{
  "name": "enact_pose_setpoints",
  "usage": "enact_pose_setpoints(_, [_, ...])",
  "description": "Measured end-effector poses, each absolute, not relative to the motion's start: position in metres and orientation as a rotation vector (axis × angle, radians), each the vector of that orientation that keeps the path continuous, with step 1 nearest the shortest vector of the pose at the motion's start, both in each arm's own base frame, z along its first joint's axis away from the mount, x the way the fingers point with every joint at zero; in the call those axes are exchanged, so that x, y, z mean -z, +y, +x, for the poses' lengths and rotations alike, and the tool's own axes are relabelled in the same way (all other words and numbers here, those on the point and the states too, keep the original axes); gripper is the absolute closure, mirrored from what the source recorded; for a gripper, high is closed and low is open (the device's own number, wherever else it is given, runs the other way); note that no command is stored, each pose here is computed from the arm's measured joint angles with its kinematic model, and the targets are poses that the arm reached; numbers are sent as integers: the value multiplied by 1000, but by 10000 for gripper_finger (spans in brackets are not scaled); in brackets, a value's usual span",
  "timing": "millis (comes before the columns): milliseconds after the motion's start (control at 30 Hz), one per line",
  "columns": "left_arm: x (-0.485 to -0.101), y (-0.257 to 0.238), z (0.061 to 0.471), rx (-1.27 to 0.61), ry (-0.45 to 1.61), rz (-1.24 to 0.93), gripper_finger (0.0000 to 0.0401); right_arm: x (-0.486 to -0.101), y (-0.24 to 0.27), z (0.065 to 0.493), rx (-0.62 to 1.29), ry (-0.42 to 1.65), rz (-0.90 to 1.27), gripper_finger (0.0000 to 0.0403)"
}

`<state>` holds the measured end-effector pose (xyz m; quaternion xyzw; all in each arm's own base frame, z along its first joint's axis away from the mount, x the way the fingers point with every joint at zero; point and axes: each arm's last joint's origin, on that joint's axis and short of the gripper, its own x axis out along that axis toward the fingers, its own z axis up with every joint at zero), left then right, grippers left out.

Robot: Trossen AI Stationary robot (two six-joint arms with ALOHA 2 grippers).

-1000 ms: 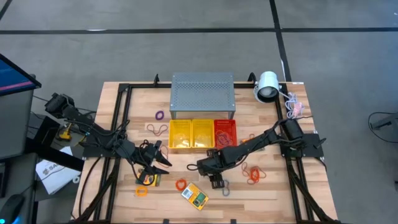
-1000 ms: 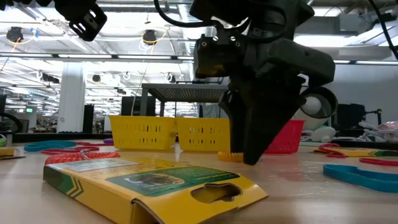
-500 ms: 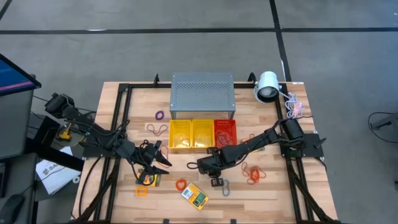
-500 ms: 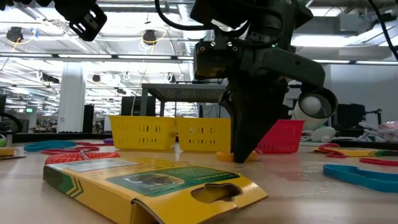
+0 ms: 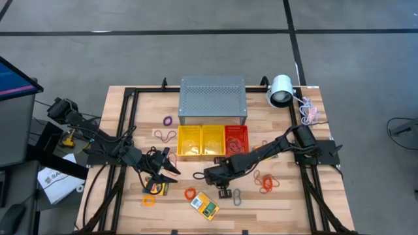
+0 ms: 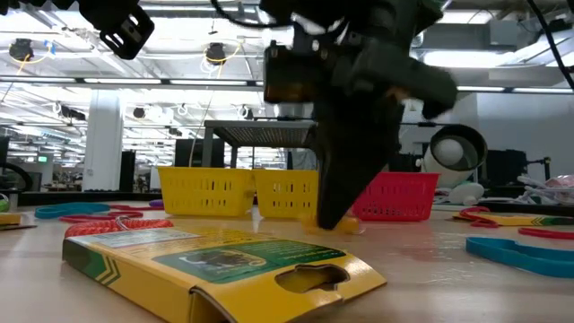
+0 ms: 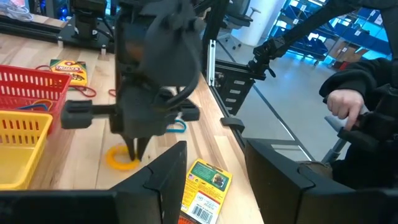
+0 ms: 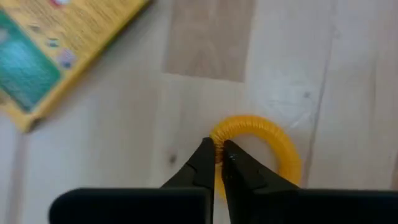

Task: Pick & Place Office Desk Supplies
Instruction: Put the yellow spring keychain into the left yellow bin

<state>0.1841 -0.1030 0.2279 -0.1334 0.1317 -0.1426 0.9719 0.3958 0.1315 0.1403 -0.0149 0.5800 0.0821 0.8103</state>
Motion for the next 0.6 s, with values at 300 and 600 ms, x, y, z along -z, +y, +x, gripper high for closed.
enact_pose_setpoints(300, [-228,-103,184,288,266,-269,242,-165,140,408,-205,1169,-50,400])
enact_pose_setpoints(600, [-228,-103,184,288,266,-269,242,-210,147,423,-247,1075,-88,402])
